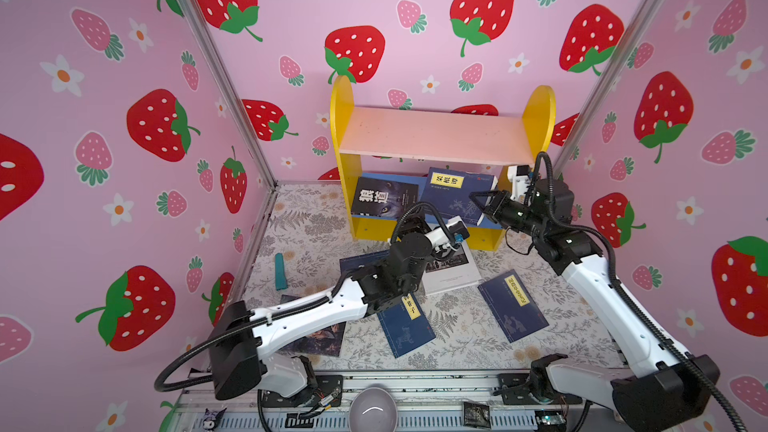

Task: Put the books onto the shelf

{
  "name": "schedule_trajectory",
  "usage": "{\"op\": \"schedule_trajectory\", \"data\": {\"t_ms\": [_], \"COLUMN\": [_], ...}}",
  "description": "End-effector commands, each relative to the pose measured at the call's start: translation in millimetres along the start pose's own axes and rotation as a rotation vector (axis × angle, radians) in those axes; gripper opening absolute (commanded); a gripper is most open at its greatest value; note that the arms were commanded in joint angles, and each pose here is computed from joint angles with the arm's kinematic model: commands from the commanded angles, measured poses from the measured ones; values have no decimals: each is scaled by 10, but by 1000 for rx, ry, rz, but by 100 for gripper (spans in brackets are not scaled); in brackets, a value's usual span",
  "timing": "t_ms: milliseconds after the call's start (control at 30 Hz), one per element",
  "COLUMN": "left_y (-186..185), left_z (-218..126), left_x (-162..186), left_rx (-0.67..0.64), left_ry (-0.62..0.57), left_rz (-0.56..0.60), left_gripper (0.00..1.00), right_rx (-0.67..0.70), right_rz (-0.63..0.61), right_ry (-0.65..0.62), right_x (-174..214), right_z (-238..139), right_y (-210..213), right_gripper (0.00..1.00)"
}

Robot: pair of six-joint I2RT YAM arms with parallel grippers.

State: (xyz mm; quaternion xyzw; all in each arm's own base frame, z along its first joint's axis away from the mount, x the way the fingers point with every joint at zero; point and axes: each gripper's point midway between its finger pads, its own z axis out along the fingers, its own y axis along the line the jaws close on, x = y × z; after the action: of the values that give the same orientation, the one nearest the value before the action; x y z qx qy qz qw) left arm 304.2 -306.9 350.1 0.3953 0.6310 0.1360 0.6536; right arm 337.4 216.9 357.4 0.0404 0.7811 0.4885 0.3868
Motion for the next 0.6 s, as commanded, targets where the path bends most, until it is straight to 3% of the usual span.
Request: {"op": "schedule_trajectory", "data": {"t_ms": [0,133,333,433,567], "left_y": [178,644,1071,1120,1137], "left_z": [-316,-631,-742,-676,-487], "left_x": [27,129,227,24,-260], "left_rx": [122,204,446,591,757], "left_ry": [25,20,-44,-109,-184], "left_rz": [-402,-763,-1321,-1492,-1636], "left_gripper": [89,100,99,100,96], "right_rx": [-125,-256,-431,-489,-577], "right_rz": [-112,-211,-278,-267,-223], "right_ry": [-6,42,-6,-69,-118], "right_x": [-66,3,-38,-145,-244], "right_z": [-21,-142,-493,-604,-617], "right_y": [276,596,1087,1253,1374], "right_gripper": [0,0,0,0,0]}}
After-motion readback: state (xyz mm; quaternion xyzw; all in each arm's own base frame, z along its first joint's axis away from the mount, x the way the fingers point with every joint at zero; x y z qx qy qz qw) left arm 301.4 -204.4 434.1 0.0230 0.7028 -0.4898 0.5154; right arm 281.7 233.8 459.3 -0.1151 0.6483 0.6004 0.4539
